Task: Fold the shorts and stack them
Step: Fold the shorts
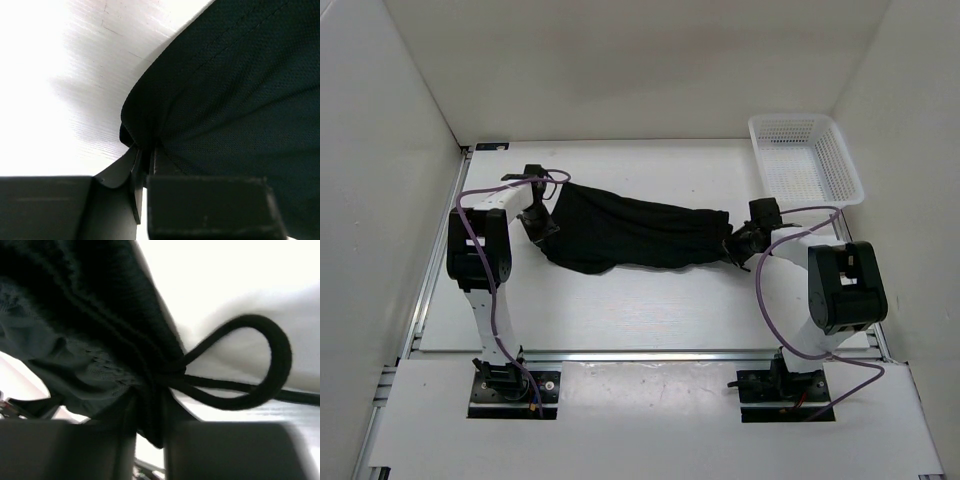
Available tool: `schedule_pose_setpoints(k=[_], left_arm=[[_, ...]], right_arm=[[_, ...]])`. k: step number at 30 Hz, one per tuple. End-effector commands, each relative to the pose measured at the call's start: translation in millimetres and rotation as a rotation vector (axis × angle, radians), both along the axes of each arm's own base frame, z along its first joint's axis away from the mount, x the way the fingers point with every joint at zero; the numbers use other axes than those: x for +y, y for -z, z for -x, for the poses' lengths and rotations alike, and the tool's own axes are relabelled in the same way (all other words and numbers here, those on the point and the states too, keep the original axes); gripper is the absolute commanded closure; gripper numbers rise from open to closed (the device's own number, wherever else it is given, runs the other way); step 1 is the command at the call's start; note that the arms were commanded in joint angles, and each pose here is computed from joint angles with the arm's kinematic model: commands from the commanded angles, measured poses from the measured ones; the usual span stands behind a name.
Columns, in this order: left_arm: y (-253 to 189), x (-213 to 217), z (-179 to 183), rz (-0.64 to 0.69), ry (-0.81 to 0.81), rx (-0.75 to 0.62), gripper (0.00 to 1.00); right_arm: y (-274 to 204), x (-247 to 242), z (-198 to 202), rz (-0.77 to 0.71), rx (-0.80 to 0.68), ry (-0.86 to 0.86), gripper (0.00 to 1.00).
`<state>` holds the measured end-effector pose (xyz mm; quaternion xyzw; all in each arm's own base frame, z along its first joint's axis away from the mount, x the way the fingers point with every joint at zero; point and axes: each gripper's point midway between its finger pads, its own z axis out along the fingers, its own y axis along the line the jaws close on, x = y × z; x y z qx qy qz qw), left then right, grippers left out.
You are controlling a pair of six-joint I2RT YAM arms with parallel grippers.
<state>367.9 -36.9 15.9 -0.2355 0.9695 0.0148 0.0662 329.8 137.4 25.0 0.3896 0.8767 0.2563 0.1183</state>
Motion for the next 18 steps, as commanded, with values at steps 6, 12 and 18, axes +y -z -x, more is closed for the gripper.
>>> schedule_pose_setpoints(k=[6, 12, 18], left_arm=[[-9, 0, 18, 0.005, -0.002, -0.021, 0.9], [-20, 1, 64, 0.017, -0.029, -0.016, 0.9], [-25, -22, 107, 0.079, 0.014, -0.023, 0.81]], right_arm=[[9, -31, 11, 0.184, 0.025, 0.0, 1.0], [3, -46, 63, 0.259, 0.071, -0.085, 1.0], [11, -57, 110, 0.304, 0.083, -0.183, 0.66]])
